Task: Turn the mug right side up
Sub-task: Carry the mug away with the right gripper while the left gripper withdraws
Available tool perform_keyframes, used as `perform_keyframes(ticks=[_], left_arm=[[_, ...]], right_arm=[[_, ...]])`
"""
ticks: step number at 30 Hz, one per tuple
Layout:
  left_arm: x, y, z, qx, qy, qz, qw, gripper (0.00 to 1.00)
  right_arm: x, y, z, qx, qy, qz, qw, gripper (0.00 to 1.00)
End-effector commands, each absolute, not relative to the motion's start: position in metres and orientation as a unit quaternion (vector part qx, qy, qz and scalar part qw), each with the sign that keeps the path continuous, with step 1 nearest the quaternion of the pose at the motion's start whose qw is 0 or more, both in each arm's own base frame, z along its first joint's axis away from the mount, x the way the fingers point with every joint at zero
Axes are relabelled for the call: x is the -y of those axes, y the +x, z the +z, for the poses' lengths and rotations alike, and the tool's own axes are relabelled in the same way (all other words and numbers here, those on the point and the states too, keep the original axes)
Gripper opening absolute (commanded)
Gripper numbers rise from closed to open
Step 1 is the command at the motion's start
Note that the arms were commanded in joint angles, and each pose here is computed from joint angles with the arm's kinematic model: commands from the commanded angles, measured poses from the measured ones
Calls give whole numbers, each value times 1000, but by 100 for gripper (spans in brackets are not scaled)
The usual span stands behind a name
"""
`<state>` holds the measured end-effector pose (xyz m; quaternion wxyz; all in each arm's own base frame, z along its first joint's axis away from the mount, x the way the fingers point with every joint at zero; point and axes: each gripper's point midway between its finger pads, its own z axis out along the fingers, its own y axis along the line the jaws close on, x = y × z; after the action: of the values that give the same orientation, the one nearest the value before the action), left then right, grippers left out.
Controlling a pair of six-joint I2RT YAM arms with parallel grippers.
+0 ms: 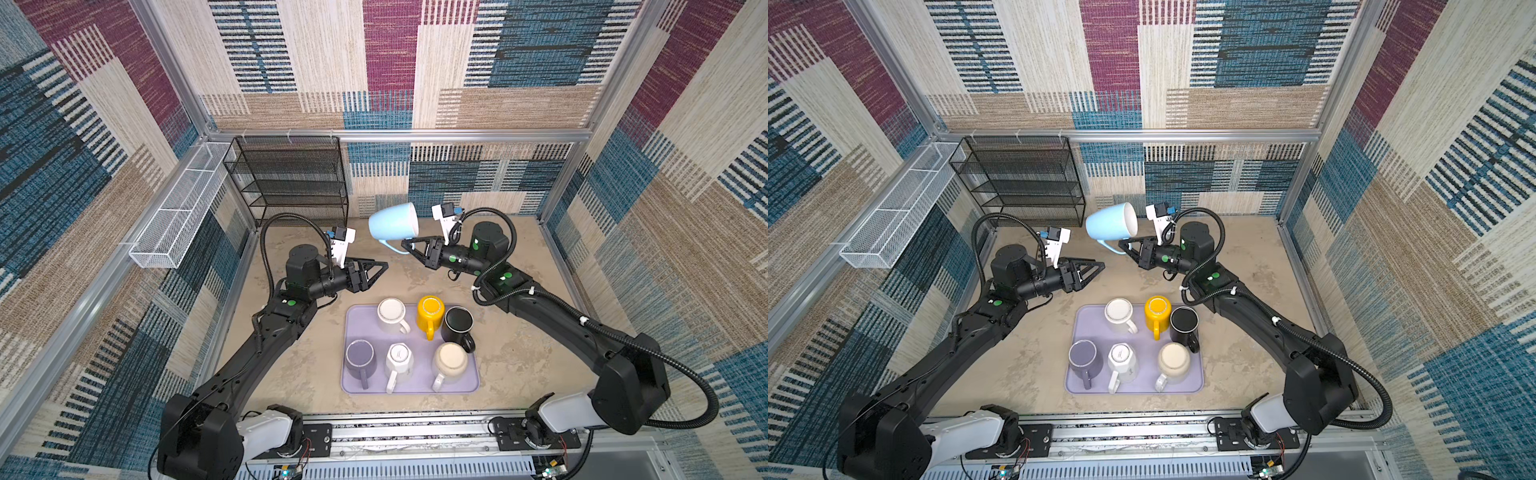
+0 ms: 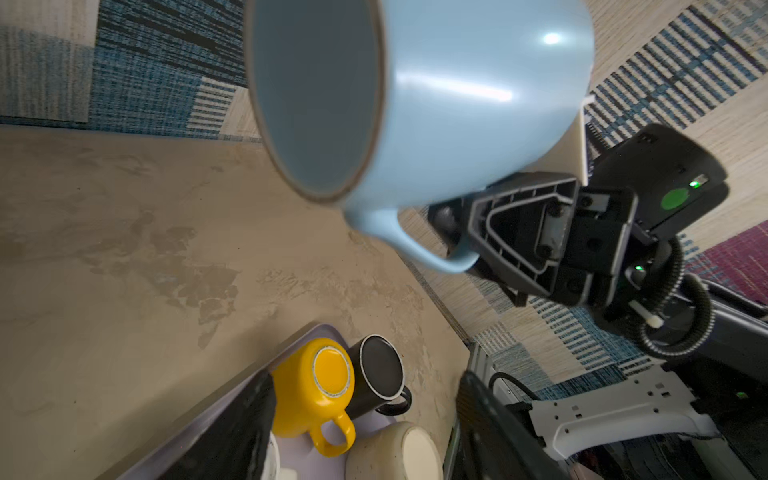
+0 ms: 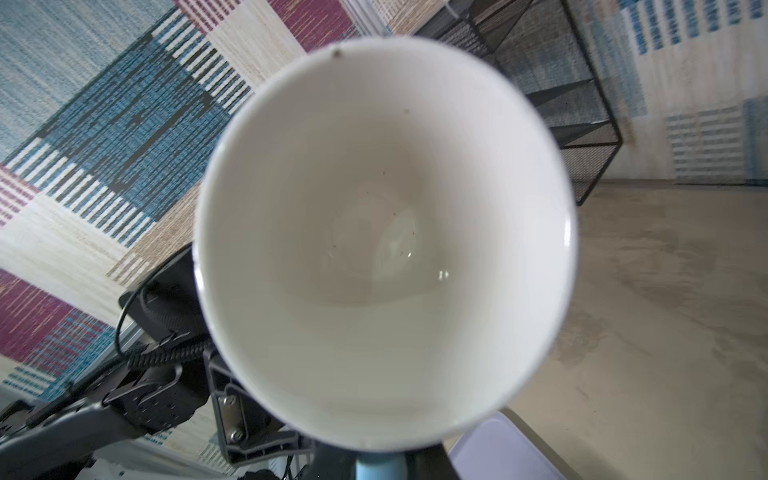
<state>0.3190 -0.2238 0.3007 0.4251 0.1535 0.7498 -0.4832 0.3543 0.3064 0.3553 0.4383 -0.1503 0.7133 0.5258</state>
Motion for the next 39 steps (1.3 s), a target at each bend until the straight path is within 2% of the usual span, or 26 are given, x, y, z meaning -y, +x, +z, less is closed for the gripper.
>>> perform_keyframes(ticks=[1,7,19,29,39], left_arm=[[208,318,275,-793,156,-412,421,70],[190,310,262,-821,150,-355,422,70],[188,301,260,-819,155,-356,423,71],[192,298,261,-816,163,-366,418,72],[197,299,266,-810,170,-376,417,73]], right_arm=[[-281,386,345,-752,-128,454,460,0],[-228,430,333,-789,-93,383,471,0],[-141,492,283,-868,-39,193,456,0],[-74,511,228,-922,8,45,386,0],[-29,508,180,-945,21,-40,324,0]])
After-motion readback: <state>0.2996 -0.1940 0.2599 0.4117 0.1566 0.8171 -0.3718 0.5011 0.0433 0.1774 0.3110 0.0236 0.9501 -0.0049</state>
